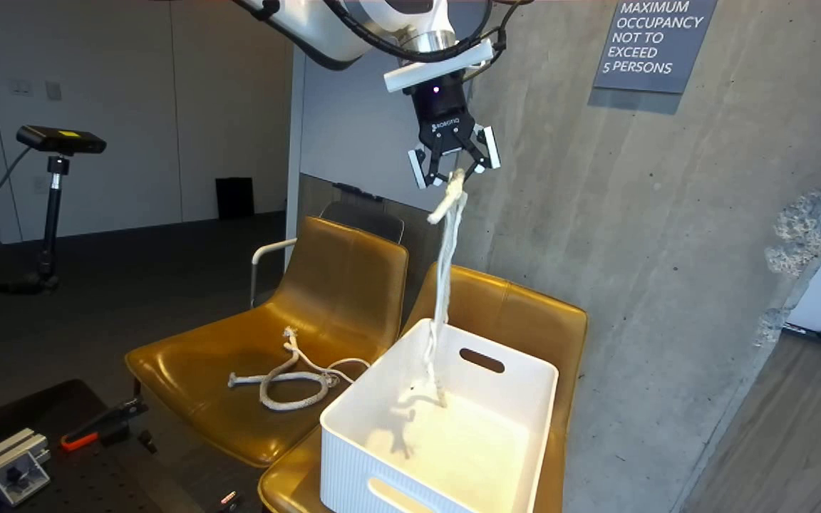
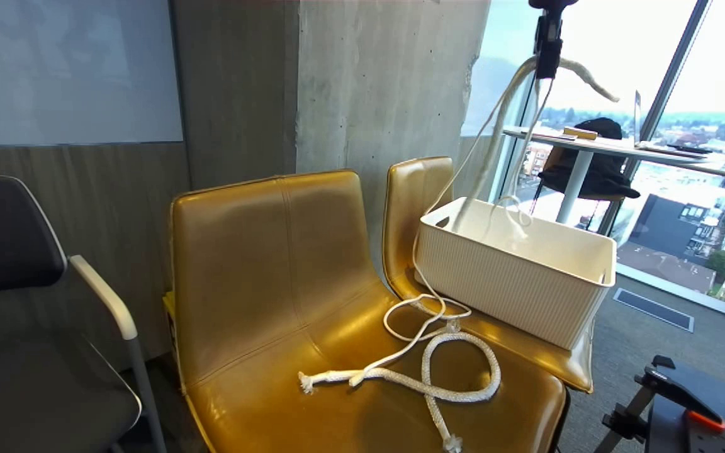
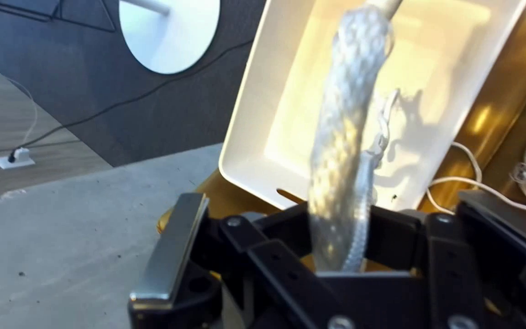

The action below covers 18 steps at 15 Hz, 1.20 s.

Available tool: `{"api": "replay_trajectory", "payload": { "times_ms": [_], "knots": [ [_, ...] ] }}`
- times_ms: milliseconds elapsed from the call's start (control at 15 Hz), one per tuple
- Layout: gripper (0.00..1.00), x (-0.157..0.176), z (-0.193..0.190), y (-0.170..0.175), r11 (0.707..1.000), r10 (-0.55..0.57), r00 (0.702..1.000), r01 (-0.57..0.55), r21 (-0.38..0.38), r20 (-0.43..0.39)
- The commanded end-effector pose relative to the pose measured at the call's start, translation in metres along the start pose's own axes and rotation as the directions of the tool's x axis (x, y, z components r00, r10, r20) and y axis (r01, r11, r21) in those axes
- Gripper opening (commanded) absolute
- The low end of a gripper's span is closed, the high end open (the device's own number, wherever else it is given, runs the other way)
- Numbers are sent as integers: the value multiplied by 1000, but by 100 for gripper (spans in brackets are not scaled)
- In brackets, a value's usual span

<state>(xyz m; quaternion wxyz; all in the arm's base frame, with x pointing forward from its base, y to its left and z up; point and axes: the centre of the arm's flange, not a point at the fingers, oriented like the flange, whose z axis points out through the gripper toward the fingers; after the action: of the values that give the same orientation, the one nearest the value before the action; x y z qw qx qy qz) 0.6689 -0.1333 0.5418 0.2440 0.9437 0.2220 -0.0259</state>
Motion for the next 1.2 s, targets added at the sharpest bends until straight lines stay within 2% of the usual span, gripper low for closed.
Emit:
{"api": "replay_trajectory", "payload": {
  "times_ms": [0, 200, 400, 800, 933, 1133],
  "knots": [
    [0, -62, -27, 10, 993, 83, 983, -69, -91, 165],
    [0, -78, -24, 5, 991, 89, 958, -59, -117, 272],
    [0, -70, 17, -31, 997, 28, 941, -1, -82, 338],
    [0, -25, 134, -146, 991, -132, 903, 134, 25, 409],
    [0, -18, 159, -163, 988, -149, 896, 150, 31, 419],
    [0, -9, 181, -168, 988, -149, 895, 151, 28, 421]
  ]
}}
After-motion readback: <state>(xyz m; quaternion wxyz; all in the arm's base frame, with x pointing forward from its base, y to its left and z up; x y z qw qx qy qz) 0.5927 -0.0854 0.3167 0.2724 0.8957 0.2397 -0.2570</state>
